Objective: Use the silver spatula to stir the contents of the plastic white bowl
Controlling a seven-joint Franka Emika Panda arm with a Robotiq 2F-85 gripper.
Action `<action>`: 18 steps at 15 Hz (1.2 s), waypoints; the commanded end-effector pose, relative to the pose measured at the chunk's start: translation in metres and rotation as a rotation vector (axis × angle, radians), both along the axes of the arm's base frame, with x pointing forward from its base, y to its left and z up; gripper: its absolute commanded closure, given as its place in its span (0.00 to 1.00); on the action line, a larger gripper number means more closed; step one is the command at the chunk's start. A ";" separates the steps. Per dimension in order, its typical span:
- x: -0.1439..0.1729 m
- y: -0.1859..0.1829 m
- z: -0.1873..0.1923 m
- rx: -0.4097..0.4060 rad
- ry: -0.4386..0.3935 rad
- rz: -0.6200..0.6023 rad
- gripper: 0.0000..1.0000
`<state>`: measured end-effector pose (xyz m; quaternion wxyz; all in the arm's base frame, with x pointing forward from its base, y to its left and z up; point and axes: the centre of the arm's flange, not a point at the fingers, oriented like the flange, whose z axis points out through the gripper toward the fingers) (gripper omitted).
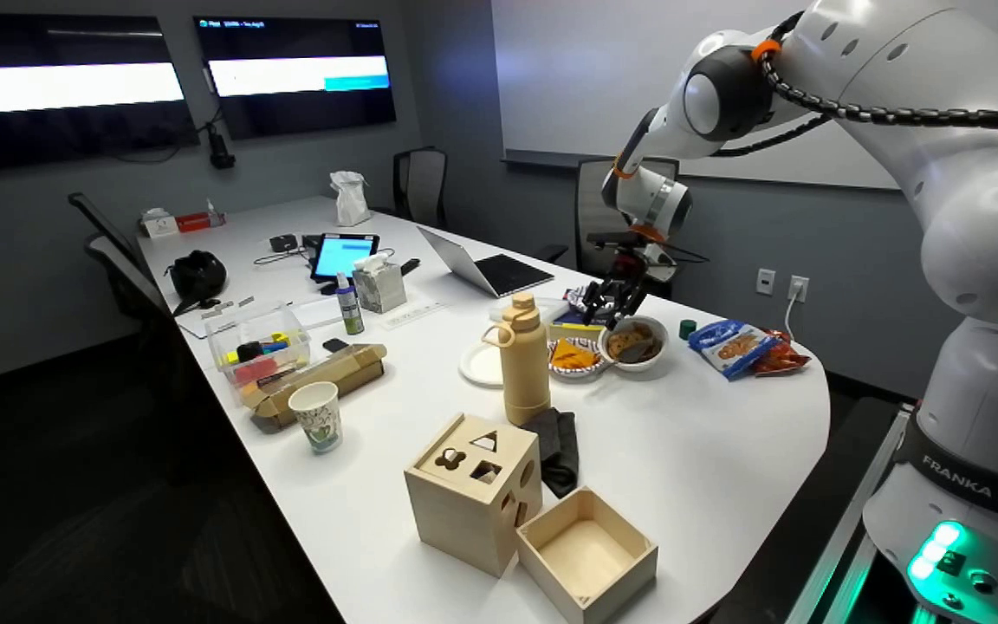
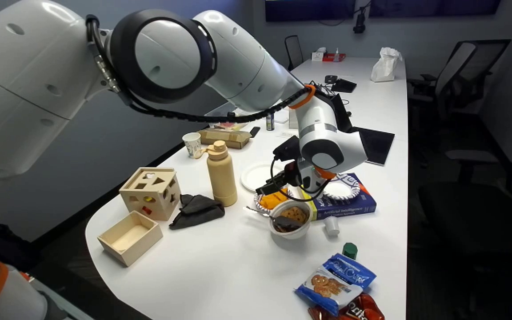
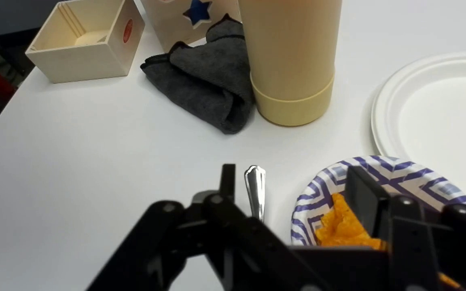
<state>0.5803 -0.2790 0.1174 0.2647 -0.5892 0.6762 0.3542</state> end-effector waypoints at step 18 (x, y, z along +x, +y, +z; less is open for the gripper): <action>-0.042 0.067 0.108 -0.335 -0.184 0.107 0.00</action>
